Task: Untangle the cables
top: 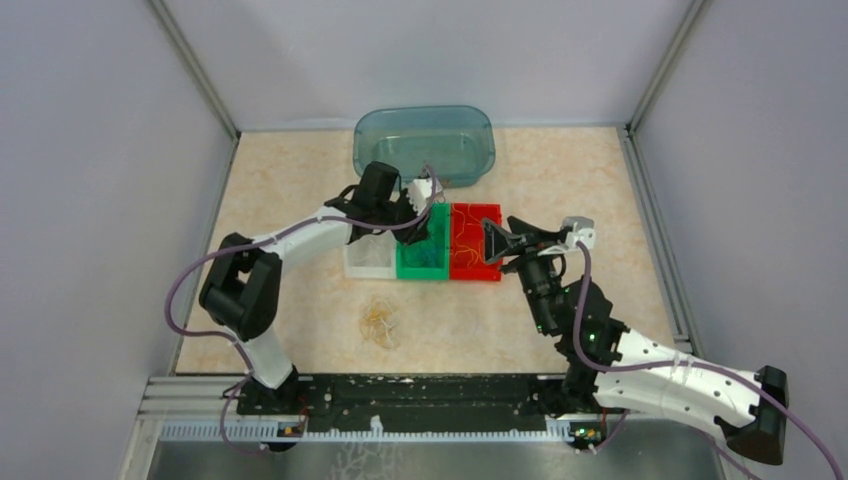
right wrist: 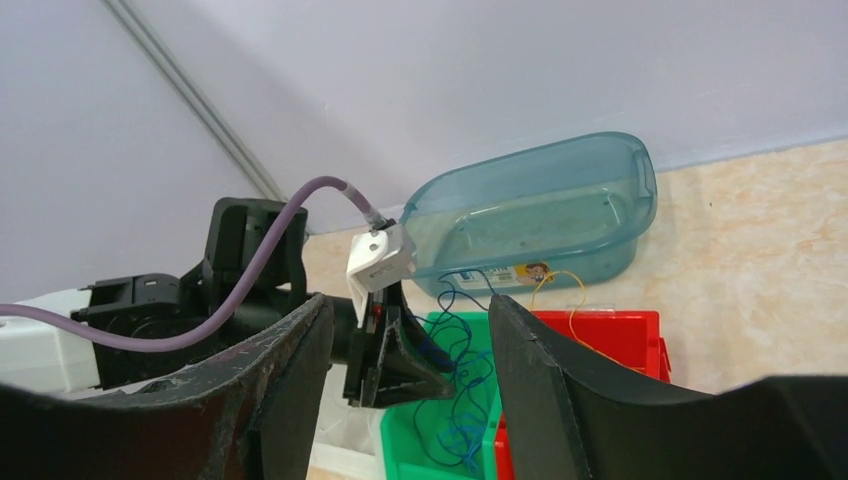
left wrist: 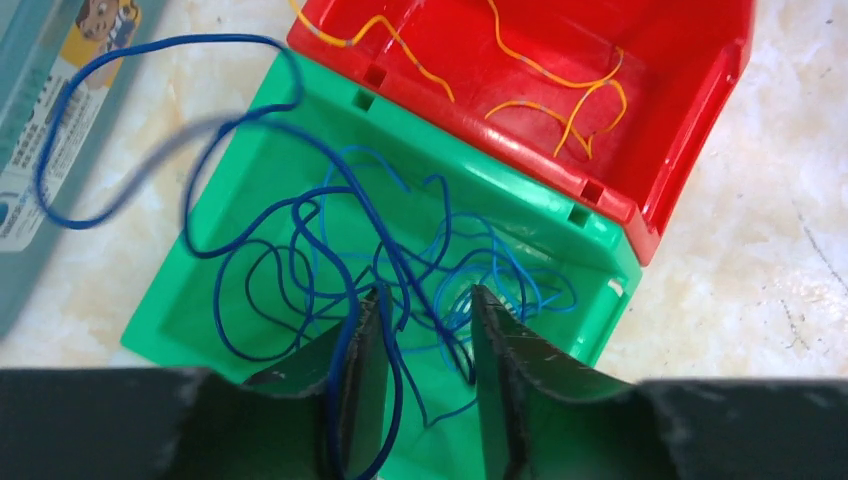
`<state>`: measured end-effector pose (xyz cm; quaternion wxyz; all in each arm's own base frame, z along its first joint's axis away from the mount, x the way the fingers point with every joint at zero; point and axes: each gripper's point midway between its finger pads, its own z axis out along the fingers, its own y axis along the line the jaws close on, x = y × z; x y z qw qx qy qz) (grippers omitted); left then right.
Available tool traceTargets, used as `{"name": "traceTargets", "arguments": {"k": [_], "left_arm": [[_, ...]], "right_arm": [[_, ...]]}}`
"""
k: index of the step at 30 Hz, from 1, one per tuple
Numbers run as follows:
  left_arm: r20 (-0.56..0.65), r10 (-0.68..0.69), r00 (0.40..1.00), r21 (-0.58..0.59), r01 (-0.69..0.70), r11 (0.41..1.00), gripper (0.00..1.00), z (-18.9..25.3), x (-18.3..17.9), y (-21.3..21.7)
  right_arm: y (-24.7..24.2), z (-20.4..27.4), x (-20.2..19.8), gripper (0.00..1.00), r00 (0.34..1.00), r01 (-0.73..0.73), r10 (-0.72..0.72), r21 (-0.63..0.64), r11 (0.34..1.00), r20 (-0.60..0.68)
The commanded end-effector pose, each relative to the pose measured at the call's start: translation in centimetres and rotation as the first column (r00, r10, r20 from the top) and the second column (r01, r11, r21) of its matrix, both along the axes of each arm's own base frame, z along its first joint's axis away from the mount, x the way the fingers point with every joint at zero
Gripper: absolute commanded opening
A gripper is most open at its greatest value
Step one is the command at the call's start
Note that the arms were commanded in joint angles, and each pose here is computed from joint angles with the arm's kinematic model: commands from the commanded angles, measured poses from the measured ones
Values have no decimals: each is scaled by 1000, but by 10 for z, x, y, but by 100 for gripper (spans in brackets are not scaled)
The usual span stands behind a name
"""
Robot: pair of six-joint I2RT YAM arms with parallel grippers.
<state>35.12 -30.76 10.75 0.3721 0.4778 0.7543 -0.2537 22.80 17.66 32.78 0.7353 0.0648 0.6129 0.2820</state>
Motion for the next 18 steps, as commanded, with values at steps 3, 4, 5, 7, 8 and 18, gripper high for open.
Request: {"name": "traceTargets", "arguments": {"k": [3,4,5,7,8,18], "left_arm": [[27,59,998,17,-60,998,52,17,-6,11],[24,59,998,5,-59,998,54,24,-6,9],[19,56,998,-4,-56,998,57,32,-7,8],[7,39,999,-21,-39,999,65,45,-12,5],[3,22,1000,-29,-21,999,69,50,-16,4],[7,-14,1000,-59,14,998,75,113,-49,17]], "right_arm": [[-1,32,-2,59,998,-19,16,48,999,54],[0,32,-2,59,998,-23,20,41,999,52],[2,31,-1,60,999,-24,23,30,999,47],[5,29,-1,60,999,-30,29,15,999,39],[6,29,-1,60,999,-34,34,13,999,36],[42,13,0,63,989,-146,148,-107,983,5]]}}
